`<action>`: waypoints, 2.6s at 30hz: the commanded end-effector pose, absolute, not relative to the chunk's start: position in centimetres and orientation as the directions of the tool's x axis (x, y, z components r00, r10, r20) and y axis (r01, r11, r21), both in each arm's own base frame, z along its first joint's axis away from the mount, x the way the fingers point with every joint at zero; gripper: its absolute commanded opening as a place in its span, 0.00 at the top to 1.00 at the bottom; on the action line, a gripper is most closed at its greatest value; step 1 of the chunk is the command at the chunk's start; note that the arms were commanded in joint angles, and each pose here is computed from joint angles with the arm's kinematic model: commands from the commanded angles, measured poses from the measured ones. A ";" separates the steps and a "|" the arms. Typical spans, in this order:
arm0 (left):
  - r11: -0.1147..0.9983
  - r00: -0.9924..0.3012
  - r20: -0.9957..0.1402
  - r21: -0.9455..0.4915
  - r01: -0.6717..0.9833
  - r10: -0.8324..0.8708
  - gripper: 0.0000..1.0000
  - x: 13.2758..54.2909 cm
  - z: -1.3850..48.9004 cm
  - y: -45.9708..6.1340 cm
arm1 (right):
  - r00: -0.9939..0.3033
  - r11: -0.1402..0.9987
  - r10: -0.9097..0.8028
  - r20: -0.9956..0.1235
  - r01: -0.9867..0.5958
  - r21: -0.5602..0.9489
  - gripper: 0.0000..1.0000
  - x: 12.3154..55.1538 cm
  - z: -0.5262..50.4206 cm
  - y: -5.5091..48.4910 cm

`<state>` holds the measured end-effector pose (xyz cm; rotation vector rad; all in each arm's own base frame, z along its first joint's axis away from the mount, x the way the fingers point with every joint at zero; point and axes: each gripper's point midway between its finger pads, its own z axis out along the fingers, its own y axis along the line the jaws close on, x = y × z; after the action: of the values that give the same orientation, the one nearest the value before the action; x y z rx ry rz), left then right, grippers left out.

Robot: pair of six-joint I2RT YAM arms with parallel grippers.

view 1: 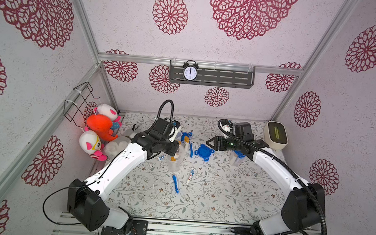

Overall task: Pack away toiletry kits
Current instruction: Place the toiletry item into the container, then pick up the toiletry item from the center of the board.

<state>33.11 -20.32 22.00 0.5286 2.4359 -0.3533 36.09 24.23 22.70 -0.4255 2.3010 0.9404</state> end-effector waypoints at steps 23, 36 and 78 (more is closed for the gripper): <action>0.974 -0.785 -0.602 -0.052 0.219 0.144 1.00 32.5 20.5 -21.1 | -0.740 0.700 -0.055 -0.671 -0.507 0.502 0.37 36.2 24.2 23.6; 0.978 -0.787 -0.604 -0.056 0.199 0.125 0.83 33.4 17.8 -21.6 | -0.743 0.715 -0.034 -0.669 -0.486 0.503 0.37 36.0 24.0 23.2; 0.960 -0.674 -0.731 -0.253 0.122 -0.107 0.42 28.7 18.6 -13.4 | -0.984 0.779 0.154 0.093 0.179 0.602 0.52 27.3 5.7 31.8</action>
<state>28.50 -12.81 18.12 0.0173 2.3127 -0.3003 26.98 30.89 4.95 0.2085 3.0070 1.0076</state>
